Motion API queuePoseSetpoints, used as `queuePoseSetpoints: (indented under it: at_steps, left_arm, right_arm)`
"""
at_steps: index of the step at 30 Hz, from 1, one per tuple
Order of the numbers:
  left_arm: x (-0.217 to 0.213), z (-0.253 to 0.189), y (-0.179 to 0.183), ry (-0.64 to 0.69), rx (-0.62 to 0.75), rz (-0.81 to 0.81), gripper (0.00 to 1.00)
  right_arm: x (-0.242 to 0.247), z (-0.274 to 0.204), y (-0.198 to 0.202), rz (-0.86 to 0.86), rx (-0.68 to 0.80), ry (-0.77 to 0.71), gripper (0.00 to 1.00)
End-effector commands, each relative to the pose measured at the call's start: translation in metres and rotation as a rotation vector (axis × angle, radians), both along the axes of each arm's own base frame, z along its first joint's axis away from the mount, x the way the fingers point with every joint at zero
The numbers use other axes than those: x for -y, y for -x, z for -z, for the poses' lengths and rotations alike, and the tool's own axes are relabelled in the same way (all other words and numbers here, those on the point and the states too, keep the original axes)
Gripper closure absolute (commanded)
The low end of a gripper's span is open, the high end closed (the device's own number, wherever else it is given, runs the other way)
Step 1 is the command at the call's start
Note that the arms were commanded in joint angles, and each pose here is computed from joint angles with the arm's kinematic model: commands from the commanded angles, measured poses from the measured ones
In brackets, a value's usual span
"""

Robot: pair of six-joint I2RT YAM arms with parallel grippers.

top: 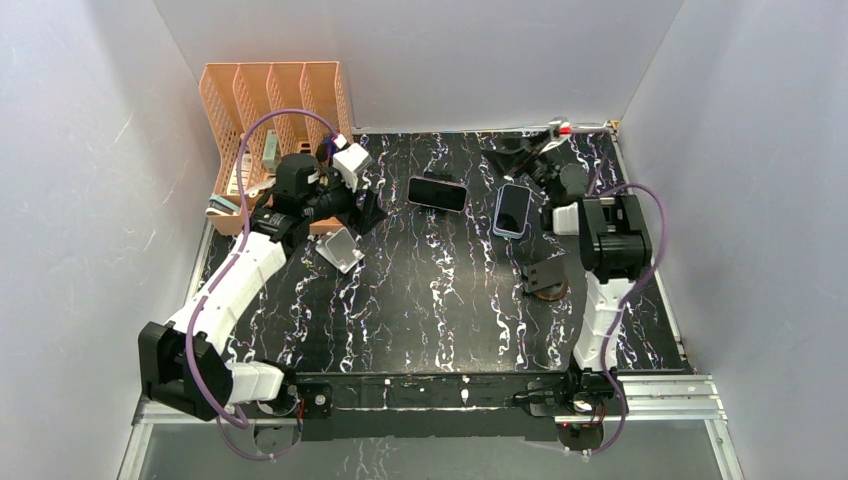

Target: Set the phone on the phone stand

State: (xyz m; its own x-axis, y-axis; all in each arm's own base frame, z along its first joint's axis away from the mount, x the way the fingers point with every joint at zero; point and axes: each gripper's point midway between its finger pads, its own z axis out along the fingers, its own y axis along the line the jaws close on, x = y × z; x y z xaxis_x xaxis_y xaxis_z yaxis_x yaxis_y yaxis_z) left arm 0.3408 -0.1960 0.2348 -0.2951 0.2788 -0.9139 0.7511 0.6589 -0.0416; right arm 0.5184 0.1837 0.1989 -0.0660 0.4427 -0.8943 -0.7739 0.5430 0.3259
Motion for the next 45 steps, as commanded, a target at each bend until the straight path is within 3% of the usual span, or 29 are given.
queuePoseSetpoints:
  at_steps: [1,3,10,17,27,45]
  left_arm:
    - [-0.003,-0.026,0.01,0.041,0.057,0.004,0.24]
    - [-0.005,-0.03,0.01,0.045,0.065,-0.013,0.23]
    - [-0.014,-0.043,0.006,0.056,0.092,-0.091,0.19]
    - [-0.018,-0.055,0.01,0.07,0.124,-0.115,0.18]
    - [-0.02,-0.06,0.012,0.074,0.14,-0.12,0.16]
    - [-0.02,-0.061,0.013,0.076,0.142,-0.117,0.15]
  right_arm:
    - [0.045,-0.078,-0.007,0.13,-0.013,-0.103,0.01]
    - [0.053,-0.052,-0.035,0.236,-0.276,0.05,0.01]
    - [0.063,0.001,-0.038,0.481,-0.584,0.39,0.01]
    - [0.074,0.074,-0.027,0.575,-0.901,0.62,0.01]
    - [0.087,0.112,-0.017,0.645,-1.015,0.724,0.01]
    - [0.082,0.158,0.031,0.617,-1.13,0.824,0.01]
